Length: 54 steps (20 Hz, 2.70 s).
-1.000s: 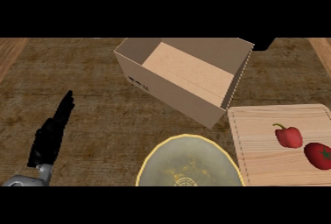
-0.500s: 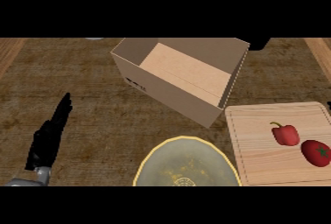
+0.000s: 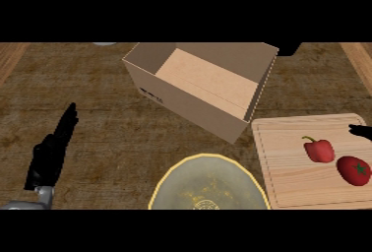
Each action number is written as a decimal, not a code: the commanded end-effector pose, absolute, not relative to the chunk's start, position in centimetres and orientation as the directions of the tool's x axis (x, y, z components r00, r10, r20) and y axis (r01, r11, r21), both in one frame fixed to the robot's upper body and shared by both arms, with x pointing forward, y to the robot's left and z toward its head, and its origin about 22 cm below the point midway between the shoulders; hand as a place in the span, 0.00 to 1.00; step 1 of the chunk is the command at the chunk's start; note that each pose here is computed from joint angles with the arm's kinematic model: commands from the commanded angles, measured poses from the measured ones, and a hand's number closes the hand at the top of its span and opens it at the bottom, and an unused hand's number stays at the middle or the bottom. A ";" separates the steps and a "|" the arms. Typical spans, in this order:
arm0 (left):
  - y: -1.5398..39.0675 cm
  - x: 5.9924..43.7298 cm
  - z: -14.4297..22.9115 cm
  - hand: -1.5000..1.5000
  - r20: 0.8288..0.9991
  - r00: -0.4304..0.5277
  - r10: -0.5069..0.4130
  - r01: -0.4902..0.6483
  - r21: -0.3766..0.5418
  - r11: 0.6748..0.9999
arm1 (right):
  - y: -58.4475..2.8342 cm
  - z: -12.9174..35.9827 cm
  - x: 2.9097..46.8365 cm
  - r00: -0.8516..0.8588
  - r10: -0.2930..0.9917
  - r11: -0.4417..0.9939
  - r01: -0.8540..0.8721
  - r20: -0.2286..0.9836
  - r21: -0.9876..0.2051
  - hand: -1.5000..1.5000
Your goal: Pick the tomato from the cutting board and place it in the cardboard box
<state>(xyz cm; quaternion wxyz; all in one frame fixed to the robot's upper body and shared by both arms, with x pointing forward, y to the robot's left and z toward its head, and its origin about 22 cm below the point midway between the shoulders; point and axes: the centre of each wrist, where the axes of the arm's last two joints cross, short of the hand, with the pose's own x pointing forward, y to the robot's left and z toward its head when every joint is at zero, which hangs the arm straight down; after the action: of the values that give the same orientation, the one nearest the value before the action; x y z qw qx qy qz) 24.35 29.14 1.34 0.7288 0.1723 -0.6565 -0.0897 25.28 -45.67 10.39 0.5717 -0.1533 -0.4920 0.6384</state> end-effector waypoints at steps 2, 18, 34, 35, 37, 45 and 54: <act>28.0 24.7 0.7 0.50 0.926 0.128 -0.355 -0.085 0.367 0.926 | -44.6 9.9 24.6 -0.289 0.901 0.096 -0.596 0.325 -0.797 0.00; 27.7 23.7 1.1 0.50 0.925 0.119 -0.362 -0.106 0.374 0.921 | -45.0 8.0 26.2 -0.281 0.904 0.103 -0.586 0.321 -0.804 0.00; 28.8 24.2 1.2 0.50 0.925 0.120 -0.361 -0.085 0.372 0.924 | -45.4 1.8 23.2 -0.278 0.905 0.093 -0.610 0.323 -0.787 0.00; 28.5 24.6 2.8 0.50 0.923 0.115 -0.366 -0.104 0.378 0.920 | -43.5 4.1 25.2 -0.289 0.909 0.074 -0.595 0.299 -0.800 0.00; 28.7 24.5 1.1 0.50 0.923 0.119 -0.366 -0.094 0.377 0.921 | -44.9 1.3 23.7 -0.287 0.911 0.065 -0.609 0.296 -0.790 0.00; 28.8 23.8 0.9 0.50 0.920 0.114 -0.374 -0.097 0.385 0.918 | -44.2 2.2 25.5 -0.333 0.907 0.072 -0.479 0.257 -0.875 1.00; 28.2 25.0 1.4 0.50 0.928 0.097 -0.359 -0.089 0.368 0.926 | -41.7 2.8 30.7 -0.339 0.918 0.106 -0.292 0.206 -0.951 1.00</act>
<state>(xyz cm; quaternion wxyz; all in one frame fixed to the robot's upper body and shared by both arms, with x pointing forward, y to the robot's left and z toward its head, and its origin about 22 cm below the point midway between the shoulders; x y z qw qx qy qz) 23.96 28.06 0.70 0.7273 0.1715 -0.6583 -0.0907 27.60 -43.66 2.71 0.5122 -0.2505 -0.5395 0.6196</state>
